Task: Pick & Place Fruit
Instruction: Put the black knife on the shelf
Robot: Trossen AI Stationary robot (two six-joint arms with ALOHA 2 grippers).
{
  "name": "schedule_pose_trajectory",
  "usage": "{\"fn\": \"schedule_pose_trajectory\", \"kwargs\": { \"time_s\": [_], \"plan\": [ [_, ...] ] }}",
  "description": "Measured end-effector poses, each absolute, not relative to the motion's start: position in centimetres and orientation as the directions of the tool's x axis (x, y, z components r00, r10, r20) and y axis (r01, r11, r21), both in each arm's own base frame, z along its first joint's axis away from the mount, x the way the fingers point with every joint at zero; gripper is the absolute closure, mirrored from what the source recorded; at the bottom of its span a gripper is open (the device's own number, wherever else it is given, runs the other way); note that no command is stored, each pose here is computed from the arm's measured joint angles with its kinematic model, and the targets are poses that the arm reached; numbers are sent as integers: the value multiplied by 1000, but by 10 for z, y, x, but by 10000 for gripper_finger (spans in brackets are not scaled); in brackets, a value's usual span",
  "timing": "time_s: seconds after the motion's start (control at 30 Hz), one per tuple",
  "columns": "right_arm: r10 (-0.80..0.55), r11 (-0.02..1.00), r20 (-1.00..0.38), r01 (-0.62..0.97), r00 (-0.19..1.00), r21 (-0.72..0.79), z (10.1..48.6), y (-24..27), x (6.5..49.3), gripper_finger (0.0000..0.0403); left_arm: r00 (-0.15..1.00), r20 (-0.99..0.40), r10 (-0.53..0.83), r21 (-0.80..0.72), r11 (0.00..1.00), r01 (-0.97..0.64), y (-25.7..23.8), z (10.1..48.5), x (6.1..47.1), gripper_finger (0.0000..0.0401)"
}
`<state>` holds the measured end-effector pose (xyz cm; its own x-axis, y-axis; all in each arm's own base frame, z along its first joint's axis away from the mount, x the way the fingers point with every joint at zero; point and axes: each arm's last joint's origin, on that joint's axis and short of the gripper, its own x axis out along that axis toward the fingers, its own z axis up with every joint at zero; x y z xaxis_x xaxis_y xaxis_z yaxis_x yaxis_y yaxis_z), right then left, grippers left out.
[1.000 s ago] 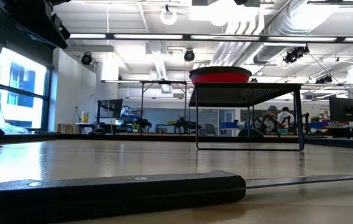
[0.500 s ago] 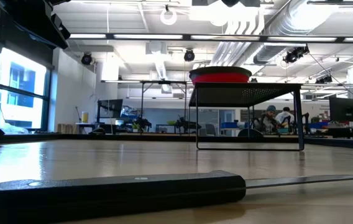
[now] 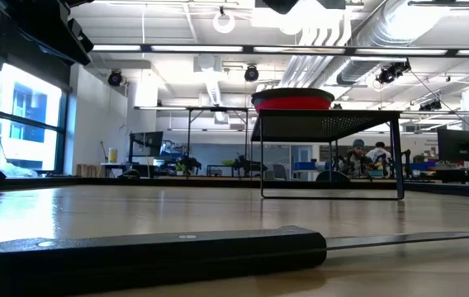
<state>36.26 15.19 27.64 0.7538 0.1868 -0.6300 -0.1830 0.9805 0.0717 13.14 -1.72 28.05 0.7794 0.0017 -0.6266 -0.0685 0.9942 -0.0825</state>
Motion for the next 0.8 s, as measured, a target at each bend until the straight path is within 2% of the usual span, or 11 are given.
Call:
{"fn": "schedule_pose_trajectory", "kwargs": {
  "time_s": [0.33,0.5,0.63,0.8],
  "plan": [
    [220,971,-656,-97,722,219,267,161,363,388,776,-631,2,-81,994,-69,-17,280,131,401],
    [239,965,-651,-99,721,244,268,169,359,318,776,-631,2,-81,994,-69,-17,280,131,401],
    [297,952,-615,-173,731,254,271,183,356,254,776,-631,2,-81,994,-69,-17,280,131,401],
    [327,944,-524,-248,787,217,275,204,355,229,776,-631,3,-85,994,-72,-17,280,131,401]
  ]
}}
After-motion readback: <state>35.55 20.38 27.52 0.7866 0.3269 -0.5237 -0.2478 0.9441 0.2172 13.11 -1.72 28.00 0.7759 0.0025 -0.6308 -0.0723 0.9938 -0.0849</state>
